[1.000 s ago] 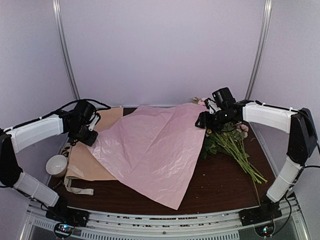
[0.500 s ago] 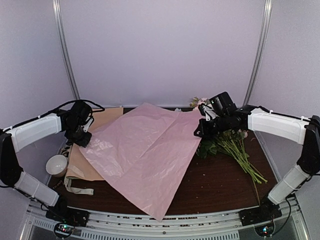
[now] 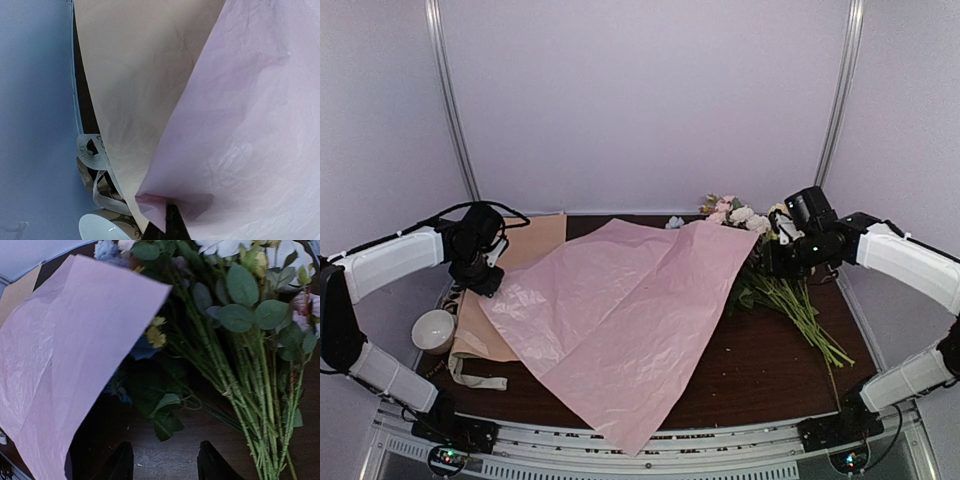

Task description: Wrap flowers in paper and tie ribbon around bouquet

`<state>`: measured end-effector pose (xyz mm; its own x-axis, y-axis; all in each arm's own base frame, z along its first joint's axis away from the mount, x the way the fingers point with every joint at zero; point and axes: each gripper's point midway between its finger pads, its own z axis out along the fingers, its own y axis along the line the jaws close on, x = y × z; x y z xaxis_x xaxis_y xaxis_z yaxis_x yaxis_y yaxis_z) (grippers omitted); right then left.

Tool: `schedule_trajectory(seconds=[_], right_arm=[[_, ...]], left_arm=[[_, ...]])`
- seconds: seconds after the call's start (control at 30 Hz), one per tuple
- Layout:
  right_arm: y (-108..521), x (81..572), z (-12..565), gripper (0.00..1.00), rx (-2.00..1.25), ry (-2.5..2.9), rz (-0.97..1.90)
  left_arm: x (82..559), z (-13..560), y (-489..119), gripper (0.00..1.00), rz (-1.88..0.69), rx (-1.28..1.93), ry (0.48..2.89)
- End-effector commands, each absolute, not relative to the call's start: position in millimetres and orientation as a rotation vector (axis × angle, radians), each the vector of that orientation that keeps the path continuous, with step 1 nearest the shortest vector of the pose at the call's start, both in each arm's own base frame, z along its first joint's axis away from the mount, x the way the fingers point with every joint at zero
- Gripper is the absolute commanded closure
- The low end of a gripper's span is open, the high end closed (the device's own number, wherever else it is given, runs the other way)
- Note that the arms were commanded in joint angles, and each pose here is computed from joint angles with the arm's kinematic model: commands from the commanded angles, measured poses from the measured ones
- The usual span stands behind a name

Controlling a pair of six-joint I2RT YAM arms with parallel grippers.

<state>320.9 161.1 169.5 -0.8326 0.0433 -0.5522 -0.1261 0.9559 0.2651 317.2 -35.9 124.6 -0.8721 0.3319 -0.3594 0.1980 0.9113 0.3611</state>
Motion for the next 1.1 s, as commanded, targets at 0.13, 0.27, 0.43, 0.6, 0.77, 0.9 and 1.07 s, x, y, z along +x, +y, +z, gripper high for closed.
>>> schedule_trajectory(seconds=[0.13,0.27,0.43,0.6,0.77,0.9,1.07], right_arm=[[61,358,169,0.52,0.150,2.513,0.044],[47,371,151,0.51,0.099,2.619,-0.113],[43,386,127,0.52,0.025,2.723,-0.193],[36,400,113,0.58,-0.005,2.762,-0.295],[45,411,94,0.59,-0.057,2.787,-0.256],[45,414,76,0.63,-0.073,2.841,-0.282],[45,417,72,0.75,-0.103,2.840,-0.292]], left_arm=[[321,135,-34,0.42,0.447,0.388,2.652],[323,162,-31,0.20,0.458,0.364,2.595],[319,188,-30,0.14,0.440,0.345,2.536],[319,203,-47,0.13,0.307,0.418,2.447],[329,235,-70,0.12,0.162,0.483,2.294],[340,256,-88,0.12,0.068,0.516,2.173],[357,256,-105,0.13,-0.011,0.523,2.156]])
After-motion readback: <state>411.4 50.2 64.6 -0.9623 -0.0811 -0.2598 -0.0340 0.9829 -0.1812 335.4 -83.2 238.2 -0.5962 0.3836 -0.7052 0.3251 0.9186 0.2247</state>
